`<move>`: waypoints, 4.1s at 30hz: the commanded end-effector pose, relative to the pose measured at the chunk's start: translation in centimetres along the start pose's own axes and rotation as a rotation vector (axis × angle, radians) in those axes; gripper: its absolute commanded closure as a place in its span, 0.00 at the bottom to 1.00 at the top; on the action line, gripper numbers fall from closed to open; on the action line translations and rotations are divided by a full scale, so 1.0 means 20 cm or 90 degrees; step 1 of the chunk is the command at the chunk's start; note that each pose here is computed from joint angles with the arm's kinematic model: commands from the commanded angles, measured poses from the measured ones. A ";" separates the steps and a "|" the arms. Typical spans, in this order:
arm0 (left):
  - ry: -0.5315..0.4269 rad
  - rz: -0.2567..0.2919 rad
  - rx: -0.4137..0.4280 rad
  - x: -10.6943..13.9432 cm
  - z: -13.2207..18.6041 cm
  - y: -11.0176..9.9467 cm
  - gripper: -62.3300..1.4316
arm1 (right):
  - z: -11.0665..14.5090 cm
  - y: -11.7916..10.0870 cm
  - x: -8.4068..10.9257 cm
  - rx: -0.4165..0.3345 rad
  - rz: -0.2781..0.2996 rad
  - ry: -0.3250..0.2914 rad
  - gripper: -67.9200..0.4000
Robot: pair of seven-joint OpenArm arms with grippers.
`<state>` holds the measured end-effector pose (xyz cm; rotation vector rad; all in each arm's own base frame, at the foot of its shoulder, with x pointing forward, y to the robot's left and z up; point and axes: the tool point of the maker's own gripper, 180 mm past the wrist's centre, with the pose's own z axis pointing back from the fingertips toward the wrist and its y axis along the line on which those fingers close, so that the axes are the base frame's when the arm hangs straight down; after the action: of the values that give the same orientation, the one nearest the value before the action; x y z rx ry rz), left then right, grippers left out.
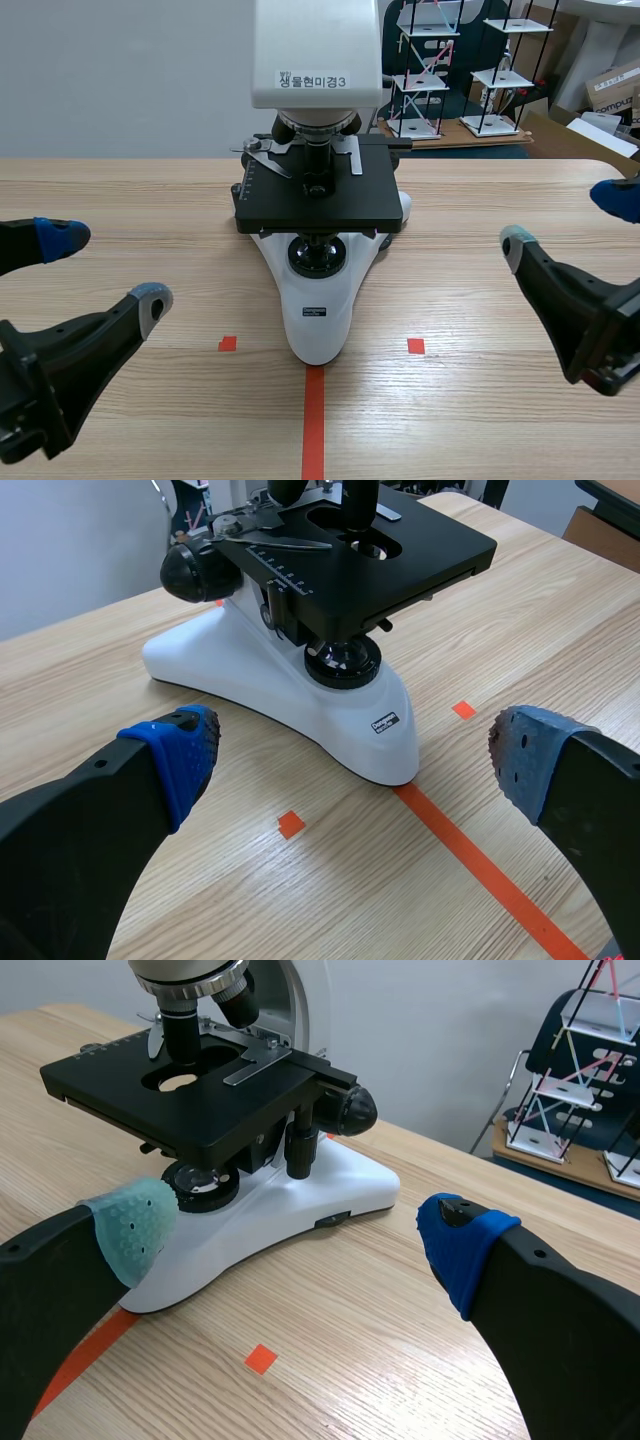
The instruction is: Point at the coarse focus knob
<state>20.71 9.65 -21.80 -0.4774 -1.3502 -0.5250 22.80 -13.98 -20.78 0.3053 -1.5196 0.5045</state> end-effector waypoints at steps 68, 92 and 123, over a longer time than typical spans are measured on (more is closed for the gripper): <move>-0.015 0.005 -0.001 0.03 0.00 -0.01 0.09 | -0.30 -0.31 0.34 -0.077 0.068 -0.072 0.99; -0.015 0.005 -0.001 0.03 0.00 -0.01 0.09 | -0.81 -0.55 0.35 -0.052 0.054 -0.049 0.99; -0.015 0.004 -0.001 0.03 0.00 -0.01 0.09 | -1.09 -0.44 0.16 0.024 0.001 0.171 0.99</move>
<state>20.71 9.65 -21.80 -0.4770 -1.3502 -0.5252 45.62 -10.27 -19.15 0.2562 -1.2040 0.5567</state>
